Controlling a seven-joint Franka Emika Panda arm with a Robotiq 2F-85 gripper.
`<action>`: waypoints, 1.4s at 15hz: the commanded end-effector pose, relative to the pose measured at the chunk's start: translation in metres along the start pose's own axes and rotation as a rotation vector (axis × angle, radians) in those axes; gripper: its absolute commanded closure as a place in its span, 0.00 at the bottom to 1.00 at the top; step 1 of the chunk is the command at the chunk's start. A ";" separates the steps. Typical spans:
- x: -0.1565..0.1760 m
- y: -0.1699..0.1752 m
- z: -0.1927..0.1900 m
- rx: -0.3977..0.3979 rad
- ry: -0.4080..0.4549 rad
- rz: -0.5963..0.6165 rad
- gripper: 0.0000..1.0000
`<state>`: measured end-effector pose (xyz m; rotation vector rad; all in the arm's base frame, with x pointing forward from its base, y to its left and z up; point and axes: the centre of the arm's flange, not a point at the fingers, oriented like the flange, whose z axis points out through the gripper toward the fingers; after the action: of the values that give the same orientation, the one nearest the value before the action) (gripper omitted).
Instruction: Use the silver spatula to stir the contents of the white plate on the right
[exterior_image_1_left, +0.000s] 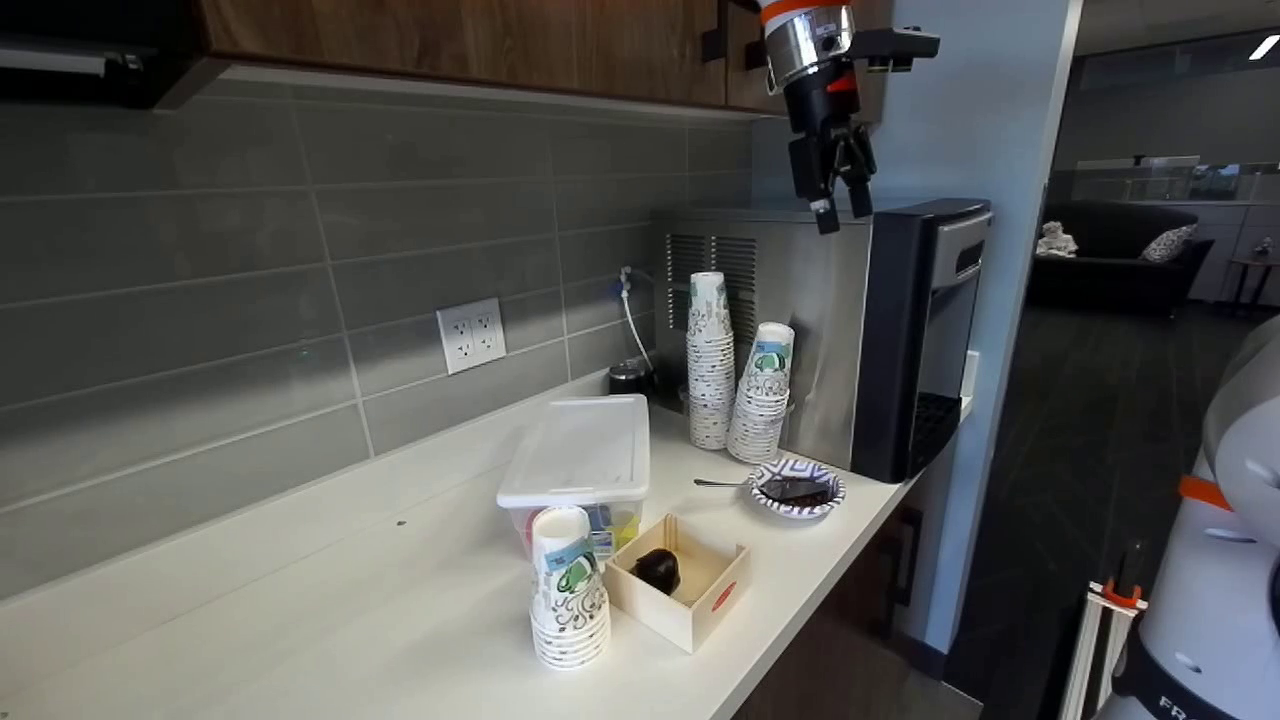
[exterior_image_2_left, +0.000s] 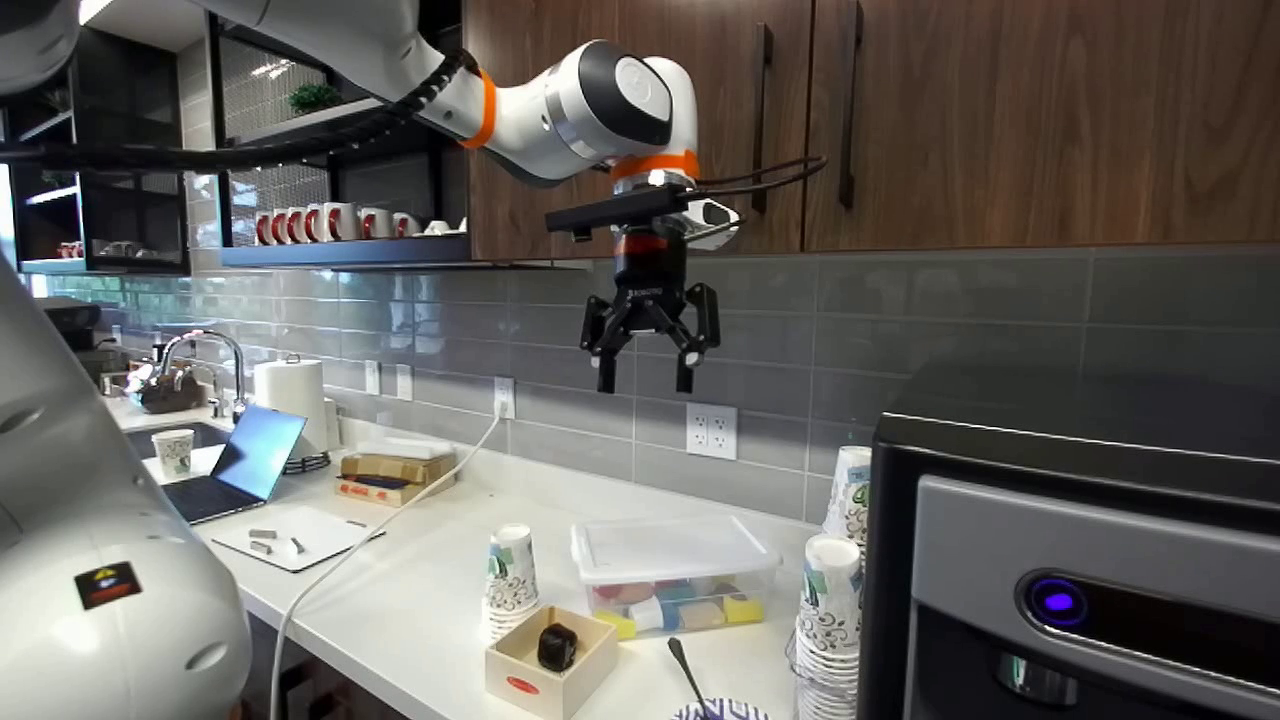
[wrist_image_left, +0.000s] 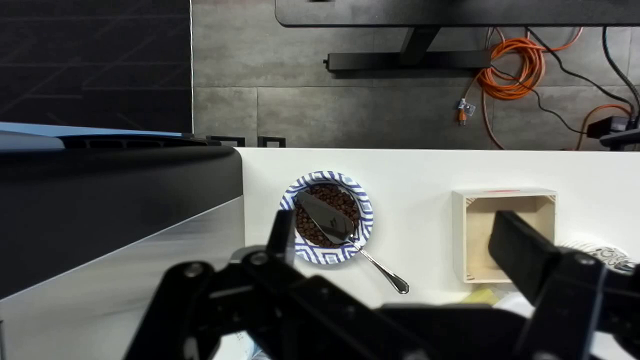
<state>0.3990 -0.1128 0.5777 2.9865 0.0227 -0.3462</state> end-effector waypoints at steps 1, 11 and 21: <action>0.000 0.000 0.000 0.000 0.000 0.000 0.00; 0.054 -0.025 0.035 -0.016 -0.114 -0.356 0.00; 0.131 -0.031 0.153 -0.049 0.009 -0.878 0.00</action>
<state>0.4845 -0.0956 0.4317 2.8181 1.1314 -0.4885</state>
